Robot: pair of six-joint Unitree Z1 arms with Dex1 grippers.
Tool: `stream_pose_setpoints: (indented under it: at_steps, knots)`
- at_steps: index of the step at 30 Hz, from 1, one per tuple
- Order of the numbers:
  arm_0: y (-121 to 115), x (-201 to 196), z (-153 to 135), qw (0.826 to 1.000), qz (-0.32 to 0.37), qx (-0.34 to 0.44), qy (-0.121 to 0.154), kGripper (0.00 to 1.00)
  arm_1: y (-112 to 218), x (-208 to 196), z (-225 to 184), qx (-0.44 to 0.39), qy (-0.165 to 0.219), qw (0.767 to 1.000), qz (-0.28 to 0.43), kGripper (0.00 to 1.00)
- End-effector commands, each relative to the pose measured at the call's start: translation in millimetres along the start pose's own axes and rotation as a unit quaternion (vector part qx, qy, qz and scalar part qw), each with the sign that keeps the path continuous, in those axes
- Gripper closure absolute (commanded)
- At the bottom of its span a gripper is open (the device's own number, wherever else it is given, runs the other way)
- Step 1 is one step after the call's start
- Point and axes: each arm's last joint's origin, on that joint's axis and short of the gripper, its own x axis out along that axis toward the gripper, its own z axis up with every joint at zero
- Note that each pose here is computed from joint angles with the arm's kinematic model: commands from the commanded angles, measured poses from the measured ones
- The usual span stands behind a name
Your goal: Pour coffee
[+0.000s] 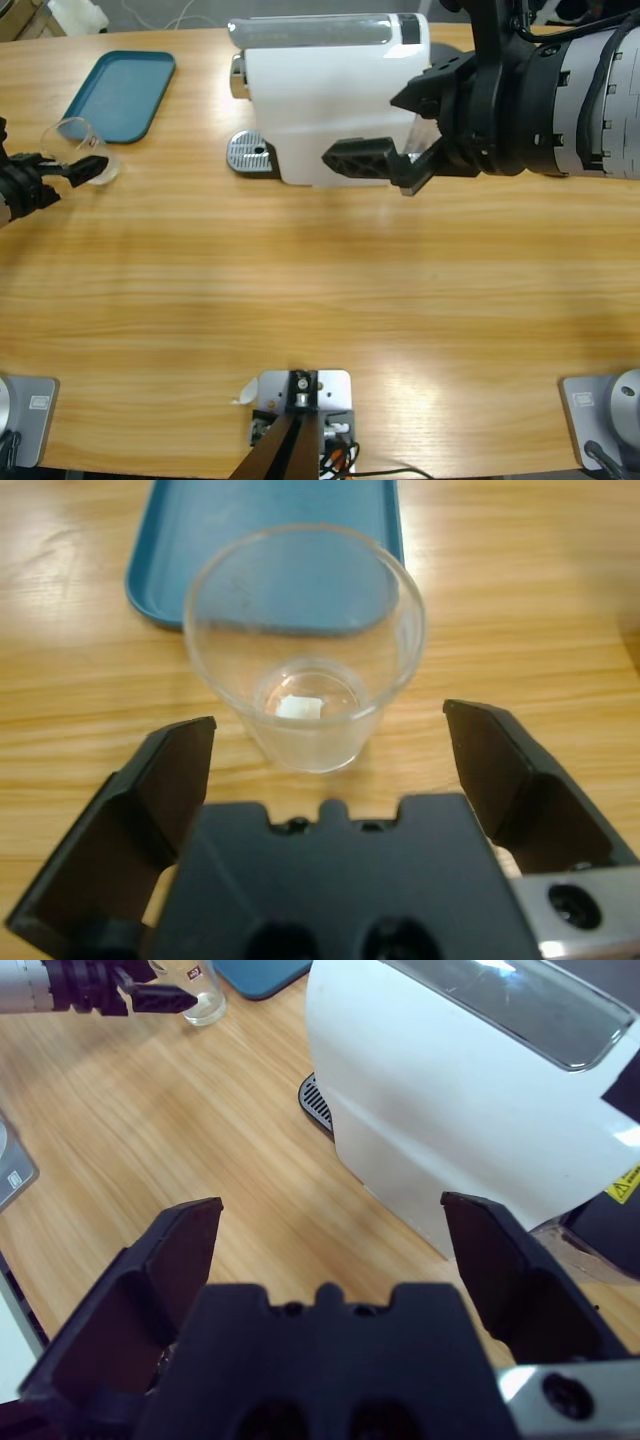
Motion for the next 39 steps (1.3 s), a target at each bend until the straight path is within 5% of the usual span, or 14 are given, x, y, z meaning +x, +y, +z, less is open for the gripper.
stream_pose_setpoints:
  at_steps: [1, 12, 18, 21, 25, 28, 39]
  knots:
    - [1, 5, 15, 0.999, -0.017, -0.016, -0.028, 0.009, 1, 10, -12, 0.000, 0.021, 1.000, -0.004, 0.000]
    - [11, 13, 14, 1.000, 0.004, -0.028, -0.014, 0.022, 2, 14, -13, 0.000, 0.025, 1.000, -0.004, 0.000]
    - [10, 17, 12, 1.000, 0.000, -0.027, -0.006, 0.308, 2, 15, -13, 0.000, 0.025, 1.000, -0.002, 0.000]
    - [10, 18, 13, 1.000, -0.010, -0.028, -0.005, 0.313, 2, 14, -13, 0.000, 0.025, 1.000, -0.002, 0.000]
    - [10, 18, 11, 1.000, -0.010, -0.027, 0.000, 0.640, 2, 15, -13, 0.001, 0.025, 1.000, -0.002, 0.000]
    - [8, 16, 12, 1.000, -0.015, -0.020, -0.003, 0.736, 2, 14, -13, 0.001, 0.024, 1.000, -0.003, 0.000]
    - [-43, 17, 57, 0.957, -0.241, 0.157, -0.025, 0.732, 0, 13, -18, 0.002, 0.023, 1.000, -0.006, 0.000]
